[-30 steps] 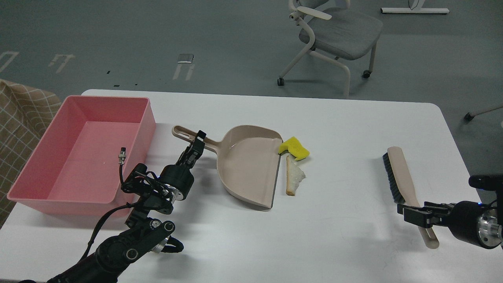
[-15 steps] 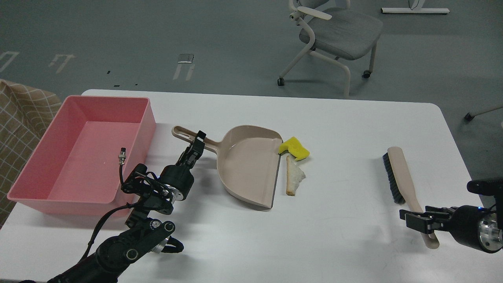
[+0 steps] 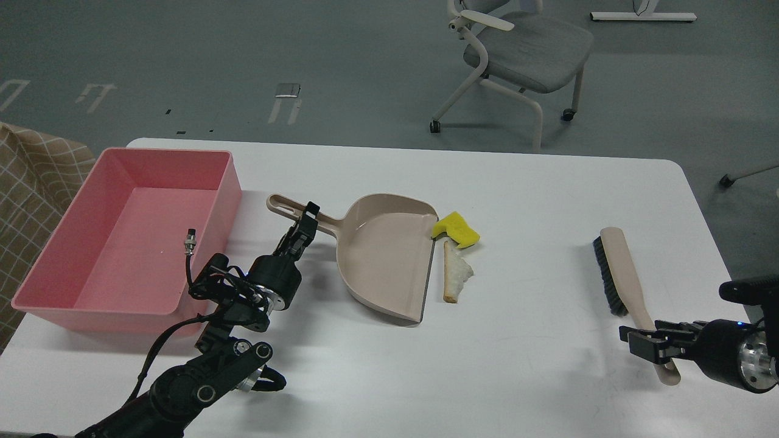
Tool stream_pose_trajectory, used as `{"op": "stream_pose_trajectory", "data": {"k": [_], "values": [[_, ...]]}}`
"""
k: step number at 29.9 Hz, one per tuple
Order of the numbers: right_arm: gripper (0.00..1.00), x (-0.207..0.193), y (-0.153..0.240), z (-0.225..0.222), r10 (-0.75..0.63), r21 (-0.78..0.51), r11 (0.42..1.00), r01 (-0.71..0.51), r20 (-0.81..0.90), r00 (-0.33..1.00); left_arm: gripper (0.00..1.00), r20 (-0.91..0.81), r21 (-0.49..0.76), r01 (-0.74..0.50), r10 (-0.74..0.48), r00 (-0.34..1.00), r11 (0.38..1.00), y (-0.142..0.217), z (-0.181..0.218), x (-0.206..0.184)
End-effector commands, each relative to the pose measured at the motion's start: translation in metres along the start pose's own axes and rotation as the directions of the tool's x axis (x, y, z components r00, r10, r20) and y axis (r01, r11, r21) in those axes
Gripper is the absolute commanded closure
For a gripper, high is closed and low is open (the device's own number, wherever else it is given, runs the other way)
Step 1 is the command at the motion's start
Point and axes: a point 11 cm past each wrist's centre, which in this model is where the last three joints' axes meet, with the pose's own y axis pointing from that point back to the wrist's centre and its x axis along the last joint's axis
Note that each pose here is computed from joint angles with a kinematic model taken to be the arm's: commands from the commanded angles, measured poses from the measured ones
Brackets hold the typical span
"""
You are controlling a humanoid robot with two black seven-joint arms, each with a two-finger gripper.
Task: Sweep and dump garbage into bin
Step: 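Grasp the wooden brush handle with the right gripper, then lift the brush and swing it toward the dustpan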
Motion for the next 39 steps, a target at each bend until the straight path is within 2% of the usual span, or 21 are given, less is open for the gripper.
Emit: {"op": "stream_pose_trajectory", "data": {"k": [1,20,30,39], "values": [[0.41,-0.0002,-0.0001,-0.0002,-0.001,0.001,1.0,0.001,0.001,1.0,0.73,-0.002,0.0,0.0,0.0,1.0,1.0,0.0002,0.0,-0.0005],[0.55,-0.0079,-0.0026,-0.0031,-0.027,0.007,1.0,0.028,-0.007,1.0,0.73,0.005,0.004,-0.001,0.001,1.0,1.0,0.0002,-0.0013,0.0017],[0.69,-0.0023,-0.0022,-0.0038,-0.015,0.01,1.0,0.015,-0.011,1.0,0.73,0.003,0.005,0.0,0.0,1.0,1.0,0.0001,-0.0011,0.0011],[0.71,-0.0008,-0.0036,-0.0089,-0.008,0.023,1.0,0.008,-0.01,1.0,0.73,0.0,0.004,-0.001,0.001,1.0,1.0,-0.0002,-0.0004,0.0004]]}}
